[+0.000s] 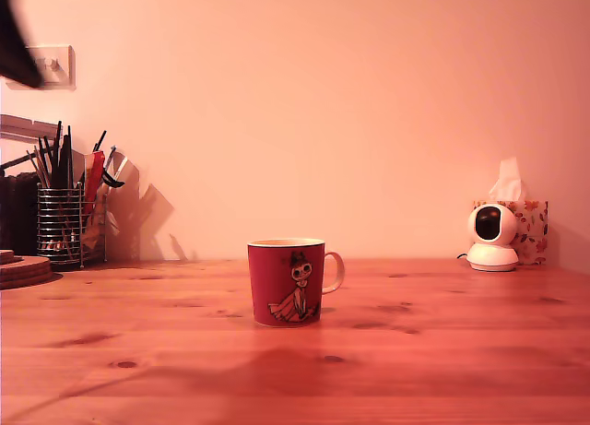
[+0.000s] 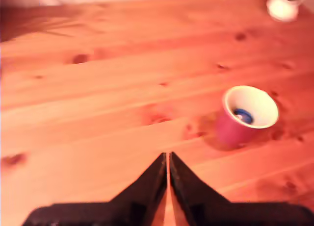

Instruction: Pick up the coffee capsules on the table and drop them inside the coffee cup

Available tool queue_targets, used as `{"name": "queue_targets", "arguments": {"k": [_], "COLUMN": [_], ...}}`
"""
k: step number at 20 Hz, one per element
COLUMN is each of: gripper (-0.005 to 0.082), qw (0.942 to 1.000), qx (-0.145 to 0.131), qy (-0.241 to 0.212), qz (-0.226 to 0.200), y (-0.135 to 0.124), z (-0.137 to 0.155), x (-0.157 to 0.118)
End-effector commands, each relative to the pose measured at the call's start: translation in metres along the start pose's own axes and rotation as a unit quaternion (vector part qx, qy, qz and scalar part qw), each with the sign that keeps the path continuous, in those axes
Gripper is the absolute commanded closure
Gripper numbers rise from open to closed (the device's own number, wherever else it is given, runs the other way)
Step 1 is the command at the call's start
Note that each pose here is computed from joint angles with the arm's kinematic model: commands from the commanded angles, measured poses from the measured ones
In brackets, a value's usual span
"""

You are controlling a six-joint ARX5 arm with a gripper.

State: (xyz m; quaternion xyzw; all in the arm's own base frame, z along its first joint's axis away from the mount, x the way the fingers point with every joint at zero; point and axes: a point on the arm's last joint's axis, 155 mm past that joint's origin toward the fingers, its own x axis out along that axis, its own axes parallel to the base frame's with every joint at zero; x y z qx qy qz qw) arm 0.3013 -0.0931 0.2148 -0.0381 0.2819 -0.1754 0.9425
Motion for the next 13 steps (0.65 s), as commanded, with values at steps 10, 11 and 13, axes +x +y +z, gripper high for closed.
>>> {"name": "queue_targets", "arguments": {"k": [10, 11, 13], "gripper": [0.079, 0.079, 0.079], "qw": [0.9997, 0.9995, 0.9993], "qx": [-0.013, -0.011, -0.008], "qy": [-0.018, -0.026, -0.035], "qz": [0.01, 0.01, 0.009], "y": [0.006, 0.005, 0.004], "z": [-0.042, -0.039, -0.037], "x": [-0.029, -0.033, -0.037]}}
